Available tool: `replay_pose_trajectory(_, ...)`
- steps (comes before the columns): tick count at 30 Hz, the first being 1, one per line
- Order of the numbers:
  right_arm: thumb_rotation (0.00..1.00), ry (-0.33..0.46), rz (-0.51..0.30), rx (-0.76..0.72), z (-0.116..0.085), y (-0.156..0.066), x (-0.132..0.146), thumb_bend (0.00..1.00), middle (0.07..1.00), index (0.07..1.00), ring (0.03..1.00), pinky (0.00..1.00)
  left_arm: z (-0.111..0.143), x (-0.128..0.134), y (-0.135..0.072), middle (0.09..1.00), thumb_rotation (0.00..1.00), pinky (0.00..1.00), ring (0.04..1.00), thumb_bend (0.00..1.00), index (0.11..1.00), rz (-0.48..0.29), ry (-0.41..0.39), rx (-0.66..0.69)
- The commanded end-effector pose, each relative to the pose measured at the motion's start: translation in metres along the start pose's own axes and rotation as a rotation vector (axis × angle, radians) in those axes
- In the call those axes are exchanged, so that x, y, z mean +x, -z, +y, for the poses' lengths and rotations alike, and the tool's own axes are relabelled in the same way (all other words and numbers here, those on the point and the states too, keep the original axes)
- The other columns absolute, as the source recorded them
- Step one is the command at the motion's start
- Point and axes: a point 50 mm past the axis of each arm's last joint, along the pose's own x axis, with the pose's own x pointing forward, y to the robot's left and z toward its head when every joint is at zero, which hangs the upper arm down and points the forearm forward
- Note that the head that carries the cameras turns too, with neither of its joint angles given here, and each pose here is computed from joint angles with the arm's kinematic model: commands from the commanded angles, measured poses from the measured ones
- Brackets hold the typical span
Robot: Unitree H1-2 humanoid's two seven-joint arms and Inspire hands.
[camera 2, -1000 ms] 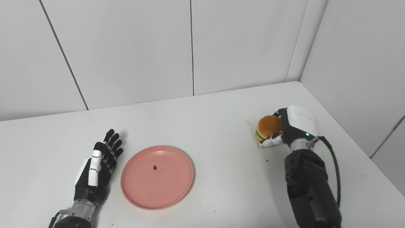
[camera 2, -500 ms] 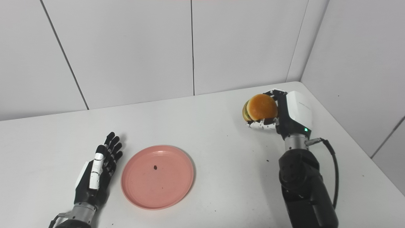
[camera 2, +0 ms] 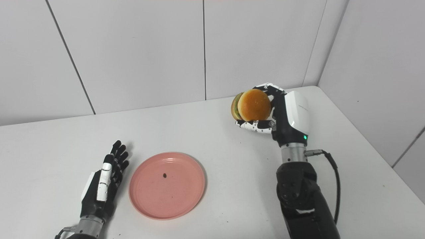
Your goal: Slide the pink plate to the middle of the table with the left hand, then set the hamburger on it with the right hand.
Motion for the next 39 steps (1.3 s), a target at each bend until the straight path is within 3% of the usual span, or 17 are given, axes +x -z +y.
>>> replay_pose_trajectory(1, 0.0, 0.04, -0.141, 0.041, 0.0, -0.024, 0.003, 0.52, 0.452, 0.513, 0.444, 0.18, -0.007, -0.02, 0.028, 1.0, 1.0, 1.0, 1.0, 0.63, 0.999, 0.095, -0.015, -0.024)
replay_pose_trajectory(4, 0.0, 0.025, -0.18, 0.061, 0.009, -0.031, -0.001, 0.51, 0.414, 0.518, 0.443, 0.17, -0.009, -0.02, 0.029, 1.0, 1.0, 1.0, 1.0, 0.66, 1.0, 0.104, -0.014, -0.036)
replay_pose_trajectory(11, 0.0, -0.049, -0.246, 0.15, 0.037, -0.038, -0.014, 0.51, 0.494, 0.524, 0.392, 0.3, -0.009, -0.021, 0.027, 1.0, 1.0, 1.0, 1.0, 0.63, 1.0, 0.091, -0.012, -0.029)
replay_pose_trajectory(14, 0.0, -0.09, -0.25, 0.176, 0.049, -0.04, -0.021, 0.51, 0.475, 0.542, 0.369, 0.26, -0.01, -0.021, 0.027, 1.0, 1.0, 1.0, 1.0, 0.62, 0.996, 0.09, -0.013, -0.028)
replay_pose_trajectory(16, 0.0, -0.116, -0.252, 0.197, 0.055, -0.043, -0.026, 0.51, 0.499, 0.501, 0.384, 0.21, -0.012, -0.02, 0.027, 1.0, 1.0, 1.0, 1.0, 0.62, 0.993, 0.094, -0.012, -0.027)
replay_pose_trajectory(18, 0.0, -0.139, -0.267, 0.206, 0.06, -0.046, -0.032, 0.52, 0.477, 0.49, 0.256, 0.17, -0.013, -0.02, 0.026, 1.0, 1.0, 1.0, 1.0, 0.62, 0.994, 0.101, -0.013, -0.028)
replay_pose_trajectory(20, 0.0, -0.154, -0.278, 0.2, 0.064, -0.048, -0.035, 0.52, 0.474, 0.488, 0.232, 0.15, -0.015, -0.02, 0.026, 1.0, 1.0, 1.0, 1.0, 0.62, 0.988, 0.11, -0.017, -0.022)
replay_pose_trajectory(26, 0.0, -0.193, -0.324, 0.217, 0.076, -0.058, -0.048, 0.51, 0.409, 0.519, 0.257, 0.18, -0.022, -0.02, 0.022, 0.996, 1.0, 1.0, 1.0, 0.61, 0.977, 0.119, -0.021, -0.024)
replay_pose_trajectory(30, 0.0, -0.248, -0.341, 0.2, 0.086, -0.062, -0.055, 0.52, 0.465, 0.49, 0.281, 0.22, -0.026, -0.02, 0.022, 0.995, 1.0, 1.0, 1.0, 0.61, 0.973, 0.115, -0.021, -0.031)
replay_pose_trajectory(33, 0.0, -0.295, -0.342, 0.204, 0.092, -0.063, -0.061, 0.51, 0.424, 0.52, 0.343, 0.3, -0.029, -0.019, 0.022, 0.998, 1.0, 1.0, 1.0, 0.62, 0.976, 0.111, -0.016, -0.018)
replay_pose_trajectory(35, 0.0, -0.319, -0.346, 0.201, 0.095, -0.063, -0.064, 0.51, 0.442, 0.525, 0.413, 0.41, -0.03, -0.019, 0.022, 1.0, 1.0, 1.0, 1.0, 0.63, 0.983, 0.117, -0.013, -0.016)
replay_pose_trajectory(39, 0.0, -0.359, -0.367, 0.161, 0.102, -0.062, -0.069, 0.51, 0.451, 0.522, 0.446, 0.45, -0.033, -0.02, 0.022, 1.0, 1.0, 1.0, 1.0, 0.63, 0.991, 0.112, -0.009, 0.0)
